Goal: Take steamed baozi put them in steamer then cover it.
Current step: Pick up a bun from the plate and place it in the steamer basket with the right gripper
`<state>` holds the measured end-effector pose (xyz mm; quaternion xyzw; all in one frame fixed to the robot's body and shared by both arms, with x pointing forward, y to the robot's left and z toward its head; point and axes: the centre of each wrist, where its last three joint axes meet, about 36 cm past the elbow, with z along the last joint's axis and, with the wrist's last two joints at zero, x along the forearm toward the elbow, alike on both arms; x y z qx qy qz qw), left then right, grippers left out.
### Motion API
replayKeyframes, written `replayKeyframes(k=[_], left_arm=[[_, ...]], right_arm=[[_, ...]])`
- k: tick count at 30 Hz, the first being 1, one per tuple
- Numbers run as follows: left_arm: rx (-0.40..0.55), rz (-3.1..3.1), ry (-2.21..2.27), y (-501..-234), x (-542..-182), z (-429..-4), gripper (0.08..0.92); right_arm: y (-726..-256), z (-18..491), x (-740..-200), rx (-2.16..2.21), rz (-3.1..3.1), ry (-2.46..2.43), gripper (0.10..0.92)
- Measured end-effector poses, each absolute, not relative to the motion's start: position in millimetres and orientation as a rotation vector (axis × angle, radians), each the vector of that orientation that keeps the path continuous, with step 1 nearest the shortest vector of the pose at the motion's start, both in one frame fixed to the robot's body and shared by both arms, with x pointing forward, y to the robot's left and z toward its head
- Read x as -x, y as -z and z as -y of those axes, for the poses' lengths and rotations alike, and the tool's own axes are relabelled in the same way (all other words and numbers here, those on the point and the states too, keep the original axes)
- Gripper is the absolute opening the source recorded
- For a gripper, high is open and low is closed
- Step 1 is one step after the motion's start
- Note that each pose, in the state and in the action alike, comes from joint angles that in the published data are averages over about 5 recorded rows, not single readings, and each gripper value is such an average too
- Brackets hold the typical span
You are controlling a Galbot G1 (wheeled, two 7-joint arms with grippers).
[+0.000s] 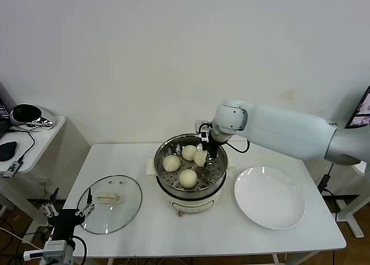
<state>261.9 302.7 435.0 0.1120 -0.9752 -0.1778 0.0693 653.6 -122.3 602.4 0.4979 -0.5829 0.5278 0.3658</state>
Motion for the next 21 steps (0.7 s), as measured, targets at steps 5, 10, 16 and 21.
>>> replayKeyframes(k=[5,10,16,21], left_arm=[[-0.338,2.934,0.534,-434.2,-262.1,-302.9,0.823],[-0.339,2.933,0.533,-433.7,-262.2,-303.0,0.823],[-0.344,2.931,0.532,-433.2,-261.9,-303.5,0.823],[-0.346,2.932,0.535,-434.1,-262.3,-304.1,0.823]], right_arm=[[-592.0,120.6,-653.5,-1.266,1.484,-1.353,0.611],[-584.9,121.3,-653.5,-1.256,1.477,-1.354,0.613],[-583.1,124.1,-654.4,-1.245,1.487,-1.355,0.712],[-590.3,128.9,-653.3,-1.243,1.509,-1.344,0.809]])
